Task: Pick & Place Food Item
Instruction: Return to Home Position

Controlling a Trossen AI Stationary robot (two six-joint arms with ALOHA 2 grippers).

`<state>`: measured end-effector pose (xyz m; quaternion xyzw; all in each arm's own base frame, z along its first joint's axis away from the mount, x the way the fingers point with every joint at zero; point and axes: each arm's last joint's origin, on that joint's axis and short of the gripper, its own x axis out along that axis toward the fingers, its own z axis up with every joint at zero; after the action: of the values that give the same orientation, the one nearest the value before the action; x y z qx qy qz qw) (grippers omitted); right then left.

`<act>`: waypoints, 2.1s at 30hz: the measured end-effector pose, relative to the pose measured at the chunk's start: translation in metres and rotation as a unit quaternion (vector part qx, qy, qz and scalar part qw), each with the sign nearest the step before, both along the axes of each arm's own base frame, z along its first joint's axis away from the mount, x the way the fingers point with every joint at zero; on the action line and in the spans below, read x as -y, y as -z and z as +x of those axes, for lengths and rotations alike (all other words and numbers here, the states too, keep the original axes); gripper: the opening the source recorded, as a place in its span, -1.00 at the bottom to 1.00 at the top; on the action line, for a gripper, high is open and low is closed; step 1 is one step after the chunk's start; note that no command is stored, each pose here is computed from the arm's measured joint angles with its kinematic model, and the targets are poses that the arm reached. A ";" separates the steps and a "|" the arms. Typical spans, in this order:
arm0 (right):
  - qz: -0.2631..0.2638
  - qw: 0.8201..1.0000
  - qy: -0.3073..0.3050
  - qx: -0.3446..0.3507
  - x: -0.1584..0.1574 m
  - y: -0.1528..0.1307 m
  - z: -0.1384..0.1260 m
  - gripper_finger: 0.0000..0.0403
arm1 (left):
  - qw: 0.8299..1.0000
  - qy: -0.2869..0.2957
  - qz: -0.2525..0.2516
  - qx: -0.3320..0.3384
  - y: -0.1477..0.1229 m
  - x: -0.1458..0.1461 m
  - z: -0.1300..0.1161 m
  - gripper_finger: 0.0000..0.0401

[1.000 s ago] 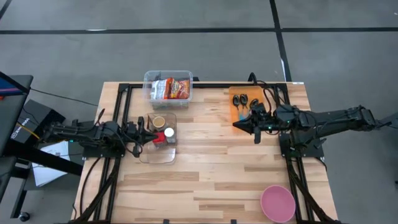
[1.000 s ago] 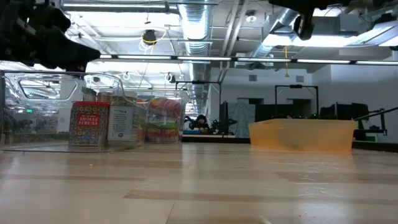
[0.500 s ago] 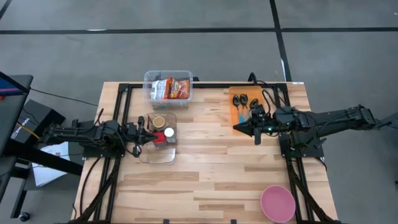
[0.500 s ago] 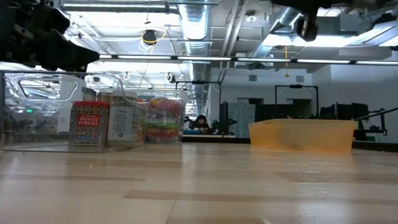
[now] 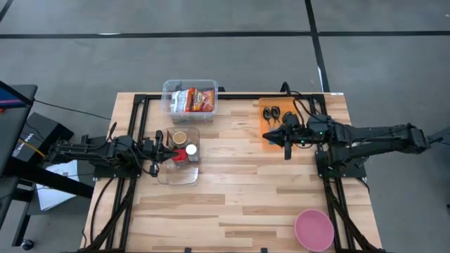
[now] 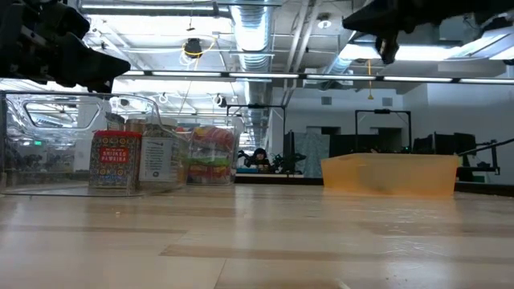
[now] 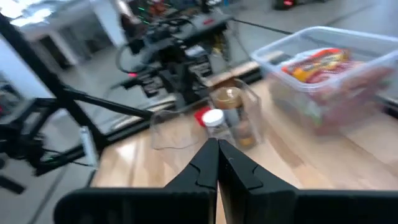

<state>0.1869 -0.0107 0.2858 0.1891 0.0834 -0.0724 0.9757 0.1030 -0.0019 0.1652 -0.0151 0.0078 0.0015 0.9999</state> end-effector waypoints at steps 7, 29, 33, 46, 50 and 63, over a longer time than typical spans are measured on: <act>0.028 0.997 -0.033 0.062 0.011 0.039 -0.016 -1.00 | 1.000 0.000 0.000 0.002 0.000 0.000 0.000 -0.99; 0.013 0.993 -0.076 0.087 -0.006 0.104 -0.089 -1.00 | 1.000 0.000 0.000 0.002 0.000 0.000 0.000 -0.99; 0.004 0.996 -0.066 0.061 -0.006 0.110 -0.095 -1.00 | 1.000 0.000 0.000 0.002 0.000 0.000 0.000 -0.99; -0.025 0.999 -0.003 0.035 -0.002 0.115 -0.095 -1.00 | 1.000 0.000 0.000 -0.010 0.002 0.000 0.001 -0.99; -0.019 0.999 -0.002 0.035 -0.002 0.115 -0.095 -1.00 | 1.000 0.000 0.000 -0.011 0.002 0.000 0.002 -0.99; -0.017 0.999 -0.001 0.035 -0.002 0.115 -0.095 -1.00 | 1.000 0.000 0.000 -0.011 0.002 0.000 0.002 -0.99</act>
<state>0.0919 -0.0088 0.1706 0.1743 0.0481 -0.0660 0.9813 0.1047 -0.0020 0.1633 -0.0150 0.0189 0.0014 0.9997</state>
